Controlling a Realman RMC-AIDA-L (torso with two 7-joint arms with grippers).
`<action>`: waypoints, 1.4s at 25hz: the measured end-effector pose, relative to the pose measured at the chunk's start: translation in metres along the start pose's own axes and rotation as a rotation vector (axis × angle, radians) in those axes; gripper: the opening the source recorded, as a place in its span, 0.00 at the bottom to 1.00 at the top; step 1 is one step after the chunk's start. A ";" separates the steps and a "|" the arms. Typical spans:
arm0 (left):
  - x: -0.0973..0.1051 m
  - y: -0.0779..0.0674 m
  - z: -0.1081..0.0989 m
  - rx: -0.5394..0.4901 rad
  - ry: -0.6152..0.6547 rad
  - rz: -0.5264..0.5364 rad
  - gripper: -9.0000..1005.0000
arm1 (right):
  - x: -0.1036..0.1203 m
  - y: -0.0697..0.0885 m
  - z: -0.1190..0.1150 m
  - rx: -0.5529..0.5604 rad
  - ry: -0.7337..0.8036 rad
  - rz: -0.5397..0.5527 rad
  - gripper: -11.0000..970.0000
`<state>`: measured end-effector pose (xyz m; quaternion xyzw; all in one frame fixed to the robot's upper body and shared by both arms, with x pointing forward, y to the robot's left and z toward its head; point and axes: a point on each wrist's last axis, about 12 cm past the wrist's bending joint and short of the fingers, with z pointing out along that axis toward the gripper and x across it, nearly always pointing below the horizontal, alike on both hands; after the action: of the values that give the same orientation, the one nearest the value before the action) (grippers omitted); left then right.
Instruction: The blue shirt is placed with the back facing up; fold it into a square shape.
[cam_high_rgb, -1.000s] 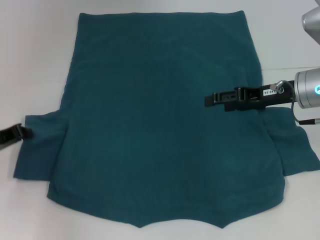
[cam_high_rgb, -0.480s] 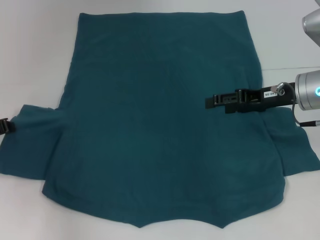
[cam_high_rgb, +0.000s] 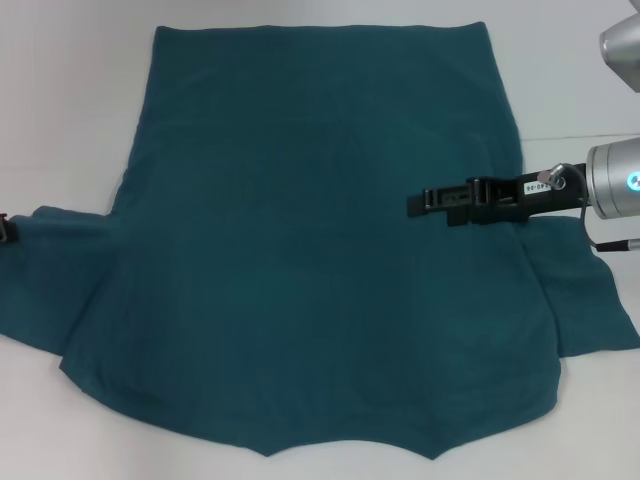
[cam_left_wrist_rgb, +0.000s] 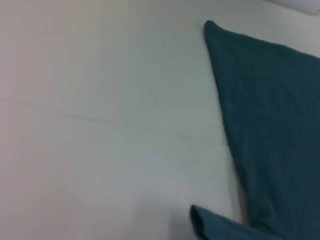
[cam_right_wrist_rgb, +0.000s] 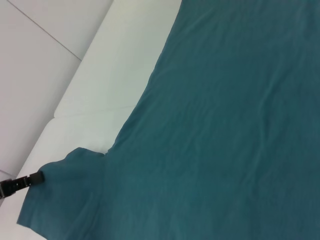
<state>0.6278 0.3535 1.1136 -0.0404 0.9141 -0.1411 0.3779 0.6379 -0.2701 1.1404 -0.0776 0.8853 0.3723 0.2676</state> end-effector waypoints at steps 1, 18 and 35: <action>-0.002 -0.002 0.000 0.006 0.004 0.008 0.05 | 0.000 0.000 0.000 0.000 0.001 -0.001 0.89; -0.024 -0.084 -0.008 0.223 0.203 0.006 0.07 | 0.003 -0.001 0.002 0.002 0.008 0.003 0.88; -0.016 -0.126 0.040 0.231 0.201 -0.110 0.10 | 0.006 -0.002 0.005 -0.001 0.016 0.010 0.87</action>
<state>0.6635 0.2271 1.1340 -0.0326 0.9215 -0.2689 0.2783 0.6354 -0.2677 1.1334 -0.0761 0.8877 0.3733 0.2586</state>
